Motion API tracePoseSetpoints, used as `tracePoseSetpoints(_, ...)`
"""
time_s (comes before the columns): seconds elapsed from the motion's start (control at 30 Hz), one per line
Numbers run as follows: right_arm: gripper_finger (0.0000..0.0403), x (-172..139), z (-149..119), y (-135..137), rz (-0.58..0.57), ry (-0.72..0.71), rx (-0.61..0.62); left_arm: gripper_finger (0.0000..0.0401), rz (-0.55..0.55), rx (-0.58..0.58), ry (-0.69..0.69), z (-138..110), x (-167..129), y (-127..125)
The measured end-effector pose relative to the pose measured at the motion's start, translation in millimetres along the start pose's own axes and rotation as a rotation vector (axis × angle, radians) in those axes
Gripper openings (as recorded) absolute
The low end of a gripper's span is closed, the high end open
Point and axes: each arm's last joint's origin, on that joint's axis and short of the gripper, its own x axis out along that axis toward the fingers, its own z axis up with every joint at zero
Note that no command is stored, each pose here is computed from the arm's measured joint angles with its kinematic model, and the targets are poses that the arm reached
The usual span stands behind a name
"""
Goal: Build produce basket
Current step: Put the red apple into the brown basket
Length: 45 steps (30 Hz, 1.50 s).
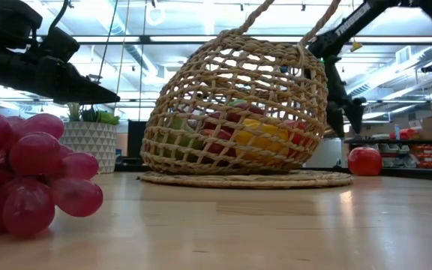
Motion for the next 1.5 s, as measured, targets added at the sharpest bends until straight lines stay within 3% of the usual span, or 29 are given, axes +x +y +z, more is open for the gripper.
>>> tracePoseSetpoints(0.27, 0.0356, 23, 23, -6, 0.099, 0.230, 0.033, 0.0390, 0.000, 0.000, 0.000, 0, 0, 0)
tracePoseSetpoints(0.63, 0.0348, 41, 43, -21, 0.148, 0.271, 0.172, 0.0390, 0.000, 0.000, 0.000, 0, 0, 0)
tracePoseSetpoints(0.97, 0.0348, 21, 37, -1, 0.197, 0.219, 0.106, 0.0390, 0.000, 0.000, 0.000, 0, 0, 0)
tracePoseSetpoints(1.1, 0.0348, 13, 32, 5, 0.098, 0.181, 0.062, 0.0390, 0.000, 0.000, 0.000, 0, 0, 0)
tracePoseSetpoints(1.3, 0.0348, 19, 32, -17, 0.044, 0.197, 0.241, 0.0390, 0.000, 0.000, 0.000, 0, 0, 0)
tracePoseSetpoints(1.5, 0.0348, 20, 32, -20, 0.022, 0.198, 0.275, 0.0390, 0.000, 0.000, 0.000, 0, 0, 0)
